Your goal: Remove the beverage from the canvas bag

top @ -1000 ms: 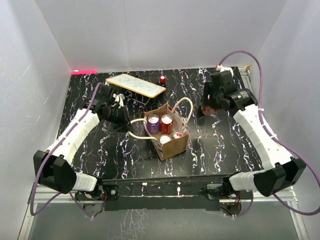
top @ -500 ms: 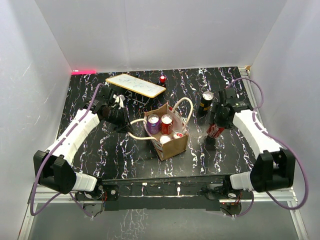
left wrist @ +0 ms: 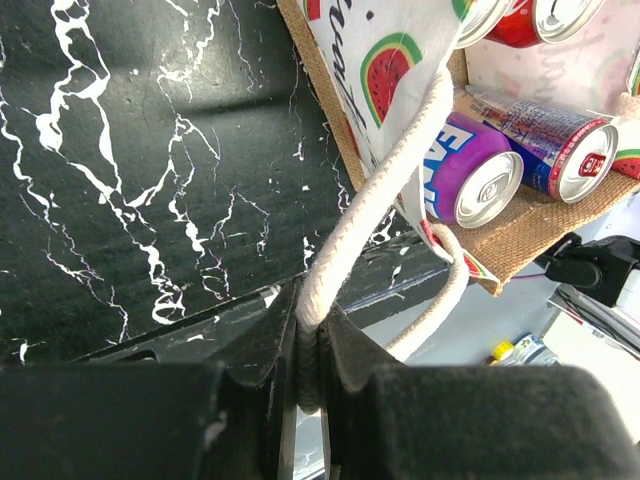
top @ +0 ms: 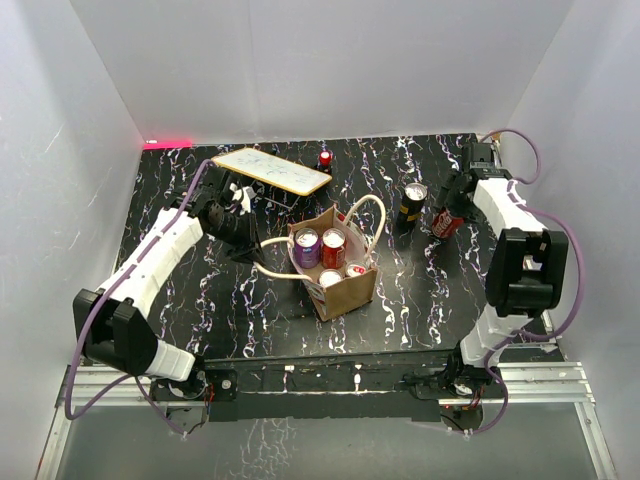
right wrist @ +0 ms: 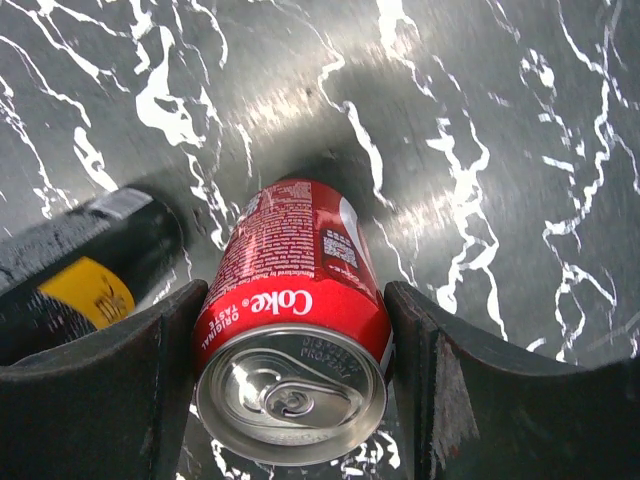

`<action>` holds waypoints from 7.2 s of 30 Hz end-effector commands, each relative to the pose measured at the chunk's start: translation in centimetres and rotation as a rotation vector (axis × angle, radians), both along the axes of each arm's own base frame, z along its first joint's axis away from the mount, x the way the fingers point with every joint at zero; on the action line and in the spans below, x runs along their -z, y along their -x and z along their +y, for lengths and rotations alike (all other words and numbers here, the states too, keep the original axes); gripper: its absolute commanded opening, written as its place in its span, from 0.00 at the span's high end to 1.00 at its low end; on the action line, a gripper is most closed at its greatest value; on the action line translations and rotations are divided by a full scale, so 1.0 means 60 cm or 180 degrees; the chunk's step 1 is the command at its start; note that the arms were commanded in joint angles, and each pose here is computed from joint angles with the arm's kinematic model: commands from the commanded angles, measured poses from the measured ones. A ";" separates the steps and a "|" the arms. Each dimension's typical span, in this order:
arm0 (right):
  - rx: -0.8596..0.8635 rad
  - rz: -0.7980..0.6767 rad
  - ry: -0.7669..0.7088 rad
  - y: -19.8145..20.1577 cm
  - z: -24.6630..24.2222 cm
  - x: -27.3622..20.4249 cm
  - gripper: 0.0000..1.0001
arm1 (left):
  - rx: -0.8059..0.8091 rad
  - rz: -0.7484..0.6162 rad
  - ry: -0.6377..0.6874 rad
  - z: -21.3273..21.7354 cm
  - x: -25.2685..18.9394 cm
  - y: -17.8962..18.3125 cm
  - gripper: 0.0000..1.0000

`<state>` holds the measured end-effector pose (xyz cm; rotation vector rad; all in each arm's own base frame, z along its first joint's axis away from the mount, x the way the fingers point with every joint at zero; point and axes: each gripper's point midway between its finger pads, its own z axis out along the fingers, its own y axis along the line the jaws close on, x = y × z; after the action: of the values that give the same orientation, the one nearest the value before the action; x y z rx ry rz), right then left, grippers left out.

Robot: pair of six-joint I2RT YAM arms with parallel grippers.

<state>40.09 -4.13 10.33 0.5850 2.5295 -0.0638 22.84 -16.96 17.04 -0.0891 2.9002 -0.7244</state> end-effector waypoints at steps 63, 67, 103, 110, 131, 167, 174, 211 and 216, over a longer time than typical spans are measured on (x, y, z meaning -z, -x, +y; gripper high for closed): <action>-0.1695 -0.1128 -0.0891 0.164 0.270 -0.295 0.12 | 0.0011 0.0062 0.0192 -0.022 -0.006 0.001 1.00; -0.2333 -0.1283 -0.0723 0.162 0.380 -0.345 0.13 | -0.0029 0.0048 0.0204 -0.024 -0.008 -0.002 1.00; -0.3216 -0.0050 0.0840 0.111 0.526 -0.027 0.10 | -0.0243 0.0041 0.0177 -0.016 -0.009 0.006 1.00; -0.3412 -0.0126 0.0914 0.095 0.530 -0.010 0.06 | -0.0226 0.0066 0.0170 -0.016 -0.007 0.007 1.00; -0.3589 -0.0085 0.0580 0.109 0.544 -0.002 0.36 | -0.0214 0.0052 0.0164 -0.017 -0.002 0.001 1.00; -0.2449 -0.2068 -0.0567 0.110 0.441 -0.508 0.92 | -0.0246 0.0047 0.0134 -0.012 -0.002 0.008 1.00; -0.1578 -0.2383 0.0157 0.107 0.311 -0.551 0.92 | -0.0234 0.0069 0.0136 -0.013 0.002 0.009 1.00; 0.0402 -0.0860 0.0713 0.094 -0.056 -0.100 0.92 | 0.0076 0.0141 0.0174 -0.021 0.012 0.012 1.00; 0.0430 -0.0868 0.0847 0.061 -0.090 -0.095 0.92 | 0.0168 0.0001 0.0054 -0.022 0.003 -0.001 1.00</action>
<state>31.98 -7.07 12.41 0.6307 2.3678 -0.2977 22.54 -17.84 15.56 -0.0970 2.9383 -0.7640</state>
